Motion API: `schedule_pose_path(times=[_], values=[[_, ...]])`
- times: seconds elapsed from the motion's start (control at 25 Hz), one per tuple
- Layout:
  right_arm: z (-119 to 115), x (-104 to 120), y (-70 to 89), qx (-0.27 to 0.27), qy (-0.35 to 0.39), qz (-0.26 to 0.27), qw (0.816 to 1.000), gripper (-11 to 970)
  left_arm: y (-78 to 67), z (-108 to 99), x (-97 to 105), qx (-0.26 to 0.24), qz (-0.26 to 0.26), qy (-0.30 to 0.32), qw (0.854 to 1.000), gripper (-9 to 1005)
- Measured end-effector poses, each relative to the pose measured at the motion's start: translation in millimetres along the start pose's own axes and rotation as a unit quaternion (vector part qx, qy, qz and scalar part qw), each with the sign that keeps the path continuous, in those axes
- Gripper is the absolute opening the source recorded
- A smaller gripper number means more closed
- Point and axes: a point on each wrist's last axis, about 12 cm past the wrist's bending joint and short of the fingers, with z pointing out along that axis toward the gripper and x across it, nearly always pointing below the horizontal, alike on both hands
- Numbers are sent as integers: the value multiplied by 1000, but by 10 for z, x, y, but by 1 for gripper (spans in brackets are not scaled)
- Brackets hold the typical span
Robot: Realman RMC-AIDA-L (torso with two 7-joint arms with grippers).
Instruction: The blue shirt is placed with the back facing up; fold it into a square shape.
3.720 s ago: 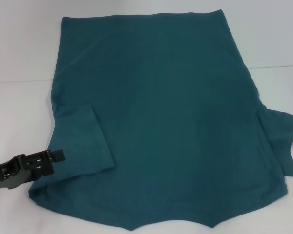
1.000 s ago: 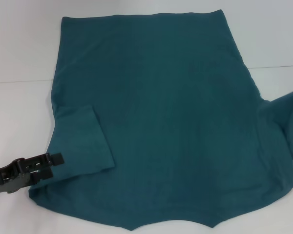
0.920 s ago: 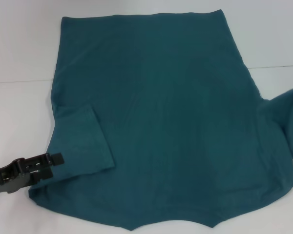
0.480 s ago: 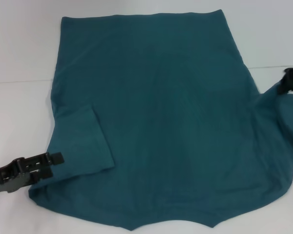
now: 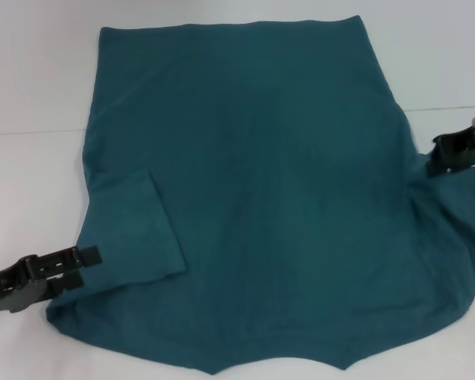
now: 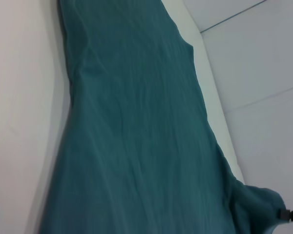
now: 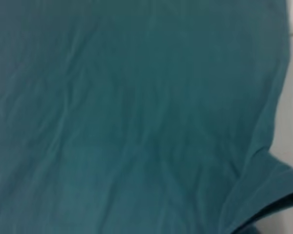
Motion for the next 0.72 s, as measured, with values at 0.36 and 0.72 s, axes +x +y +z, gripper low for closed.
schedule_pose_path(times=[0.36,0.72], values=[[177,-16,219,-18,-1,-2,1000,4,2,-2,-12,-1,-4,-4,1000,785],[349,-79,310,-12,-17,20,1000,4,5,-1,-21,-3,-4,-7,1000,785]])
